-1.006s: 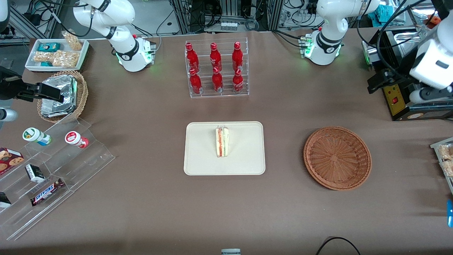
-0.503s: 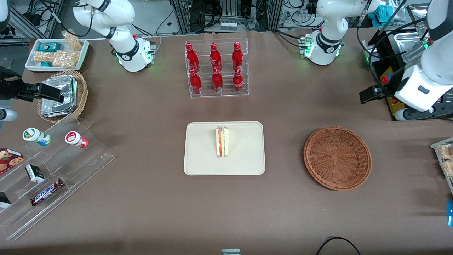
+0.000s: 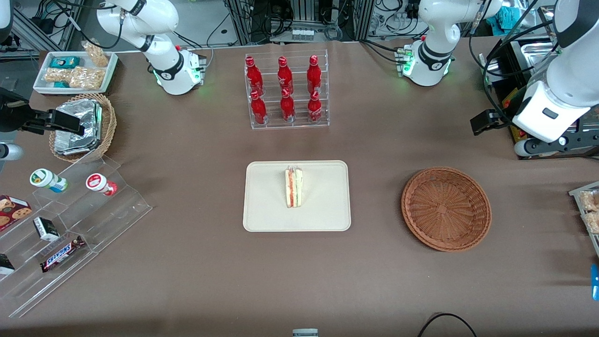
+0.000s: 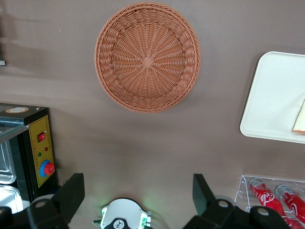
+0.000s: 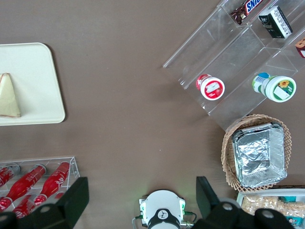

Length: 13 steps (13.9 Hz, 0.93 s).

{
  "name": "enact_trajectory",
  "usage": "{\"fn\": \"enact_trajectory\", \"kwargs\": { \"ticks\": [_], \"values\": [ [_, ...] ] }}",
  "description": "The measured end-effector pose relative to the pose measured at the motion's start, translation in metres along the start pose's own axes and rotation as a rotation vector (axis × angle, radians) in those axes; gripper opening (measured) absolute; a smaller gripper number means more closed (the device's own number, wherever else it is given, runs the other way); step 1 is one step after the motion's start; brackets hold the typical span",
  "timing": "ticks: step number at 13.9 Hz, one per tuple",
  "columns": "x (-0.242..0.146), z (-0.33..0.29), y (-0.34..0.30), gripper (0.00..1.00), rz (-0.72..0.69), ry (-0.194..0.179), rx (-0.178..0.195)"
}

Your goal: Place sandwich from basket to tray

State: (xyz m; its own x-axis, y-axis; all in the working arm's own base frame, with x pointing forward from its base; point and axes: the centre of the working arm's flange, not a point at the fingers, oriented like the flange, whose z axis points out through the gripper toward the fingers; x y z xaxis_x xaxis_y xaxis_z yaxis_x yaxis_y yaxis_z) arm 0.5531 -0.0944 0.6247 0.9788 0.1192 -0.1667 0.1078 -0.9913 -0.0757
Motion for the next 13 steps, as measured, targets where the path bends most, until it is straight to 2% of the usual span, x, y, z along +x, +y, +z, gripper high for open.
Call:
{"fn": "enact_trajectory", "kwargs": {
  "ticks": [8,11,13],
  "values": [
    [-0.0061,-0.0066,-0.0014,1.0,-0.005,0.01,0.005],
    [-0.0077,-0.0046,-0.004,1.0,-0.009,-0.011,0.011],
    [-0.0084,-0.005,-0.0041,1.0,-0.009,-0.012,0.011]
  ]
}}
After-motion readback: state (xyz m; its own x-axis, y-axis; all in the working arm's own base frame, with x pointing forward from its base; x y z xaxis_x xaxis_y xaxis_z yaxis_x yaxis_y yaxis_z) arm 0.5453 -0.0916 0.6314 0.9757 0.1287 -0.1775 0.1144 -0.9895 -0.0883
